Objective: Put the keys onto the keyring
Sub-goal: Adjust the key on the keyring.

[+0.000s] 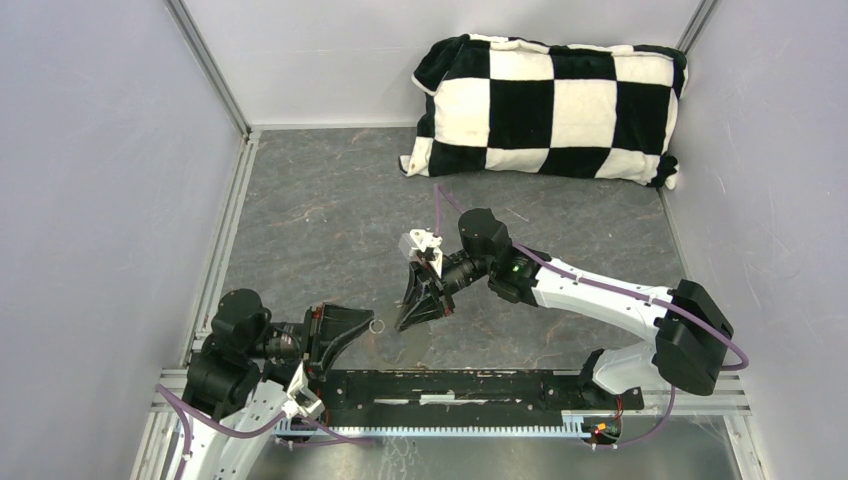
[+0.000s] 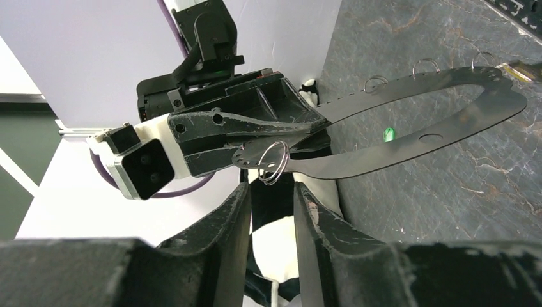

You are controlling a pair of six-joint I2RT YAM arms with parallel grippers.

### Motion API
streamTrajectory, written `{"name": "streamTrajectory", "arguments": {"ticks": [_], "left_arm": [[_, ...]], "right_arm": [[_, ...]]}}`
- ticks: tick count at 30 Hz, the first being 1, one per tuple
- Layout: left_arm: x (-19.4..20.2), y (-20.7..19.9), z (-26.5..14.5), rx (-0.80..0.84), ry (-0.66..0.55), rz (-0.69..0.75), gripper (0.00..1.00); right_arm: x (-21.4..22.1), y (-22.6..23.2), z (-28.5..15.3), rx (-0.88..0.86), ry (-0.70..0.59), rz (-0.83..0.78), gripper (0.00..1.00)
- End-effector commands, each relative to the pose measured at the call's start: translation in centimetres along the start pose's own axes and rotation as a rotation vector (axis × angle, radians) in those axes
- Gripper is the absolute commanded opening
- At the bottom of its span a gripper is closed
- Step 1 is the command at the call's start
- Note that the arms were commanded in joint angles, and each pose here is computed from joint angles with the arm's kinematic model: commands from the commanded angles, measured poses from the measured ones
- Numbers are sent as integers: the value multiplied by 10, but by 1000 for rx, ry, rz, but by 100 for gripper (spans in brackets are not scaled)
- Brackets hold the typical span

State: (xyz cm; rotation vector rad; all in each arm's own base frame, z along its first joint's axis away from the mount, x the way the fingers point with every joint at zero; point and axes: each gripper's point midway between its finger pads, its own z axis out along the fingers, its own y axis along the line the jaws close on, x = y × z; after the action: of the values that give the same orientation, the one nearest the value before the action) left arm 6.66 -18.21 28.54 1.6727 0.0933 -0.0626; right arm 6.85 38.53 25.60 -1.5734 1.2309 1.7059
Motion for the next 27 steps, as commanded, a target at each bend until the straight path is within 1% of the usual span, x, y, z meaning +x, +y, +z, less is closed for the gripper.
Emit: {"name": "streamTrajectory", "arguments": {"ticks": [1, 6, 9, 12, 15, 17, 19, 27], "left_arm": [[-4, 1, 0, 3, -13, 72, 39], [-7, 1, 2, -1, -40, 98, 40], [-11, 1, 2, 0, -60, 128, 36], [-14, -8, 3, 30, -73, 174, 33], [-14, -17, 3, 64, -78, 216, 32], [-12, -16, 3, 72, -71, 232, 29], [-11, -15, 3, 75, -64, 239, 24], [-14, -13, 1, 68, -61, 231, 19]], "right_arm": [[-22, 8, 2, -35, -23, -66, 1], [-20, 8, 2, -38, -16, -51, 0], [-20, 7, 3, -43, -11, -41, 1], [-19, 5, 4, -44, -6, -29, 1], [-17, 3, 6, -51, 1, -7, 1], [-15, 2, 6, -51, 7, 9, 1], [-13, 1, 7, -53, 16, 17, 1], [-6, -1, 6, -49, 42, 31, 1]]}}
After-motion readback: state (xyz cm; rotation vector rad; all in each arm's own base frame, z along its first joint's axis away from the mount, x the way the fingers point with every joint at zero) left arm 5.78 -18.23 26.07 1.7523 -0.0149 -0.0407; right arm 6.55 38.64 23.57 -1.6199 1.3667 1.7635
